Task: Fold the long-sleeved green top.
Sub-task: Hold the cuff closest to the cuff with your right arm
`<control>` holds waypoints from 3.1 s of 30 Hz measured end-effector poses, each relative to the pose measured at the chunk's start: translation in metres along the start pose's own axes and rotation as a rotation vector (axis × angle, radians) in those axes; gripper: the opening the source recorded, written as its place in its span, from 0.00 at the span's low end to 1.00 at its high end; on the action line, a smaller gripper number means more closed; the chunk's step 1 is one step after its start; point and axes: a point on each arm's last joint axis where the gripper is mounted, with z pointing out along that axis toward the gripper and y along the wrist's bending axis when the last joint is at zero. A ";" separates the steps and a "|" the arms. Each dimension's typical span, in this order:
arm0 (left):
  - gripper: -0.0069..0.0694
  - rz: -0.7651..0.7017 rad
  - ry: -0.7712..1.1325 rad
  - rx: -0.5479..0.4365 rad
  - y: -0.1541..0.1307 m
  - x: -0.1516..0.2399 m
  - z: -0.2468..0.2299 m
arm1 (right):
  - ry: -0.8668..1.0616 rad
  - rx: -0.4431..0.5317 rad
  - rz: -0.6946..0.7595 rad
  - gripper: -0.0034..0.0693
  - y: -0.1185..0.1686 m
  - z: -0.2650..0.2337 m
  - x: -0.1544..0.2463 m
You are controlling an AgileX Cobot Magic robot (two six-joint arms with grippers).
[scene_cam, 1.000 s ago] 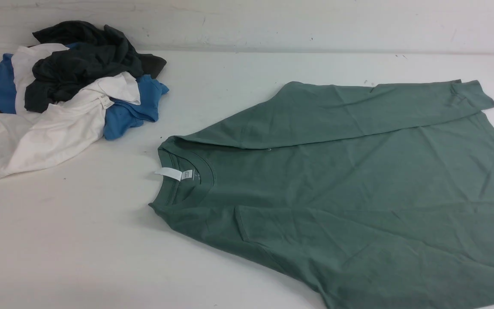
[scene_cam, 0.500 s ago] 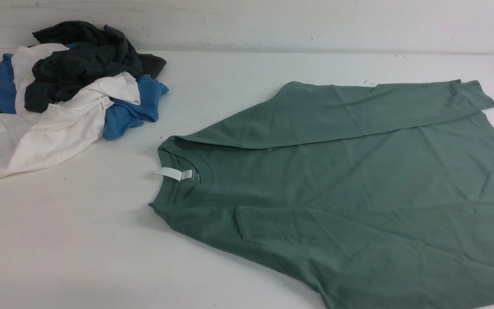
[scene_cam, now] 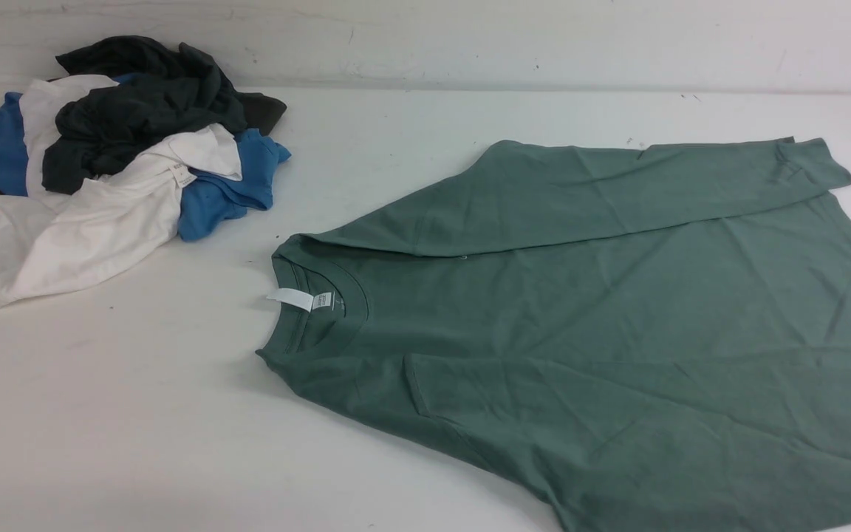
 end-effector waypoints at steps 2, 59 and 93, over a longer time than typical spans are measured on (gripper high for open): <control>0.08 0.000 0.000 0.000 0.000 0.000 0.000 | 0.000 0.002 -0.007 0.03 0.000 0.000 0.000; 0.08 -0.415 0.228 0.316 -0.047 -0.131 -0.006 | -0.660 0.402 1.186 0.03 -0.056 -0.022 -0.022; 0.08 -0.229 0.820 0.433 -0.069 -0.161 0.112 | 0.904 0.494 0.033 0.03 -0.065 0.107 -0.147</control>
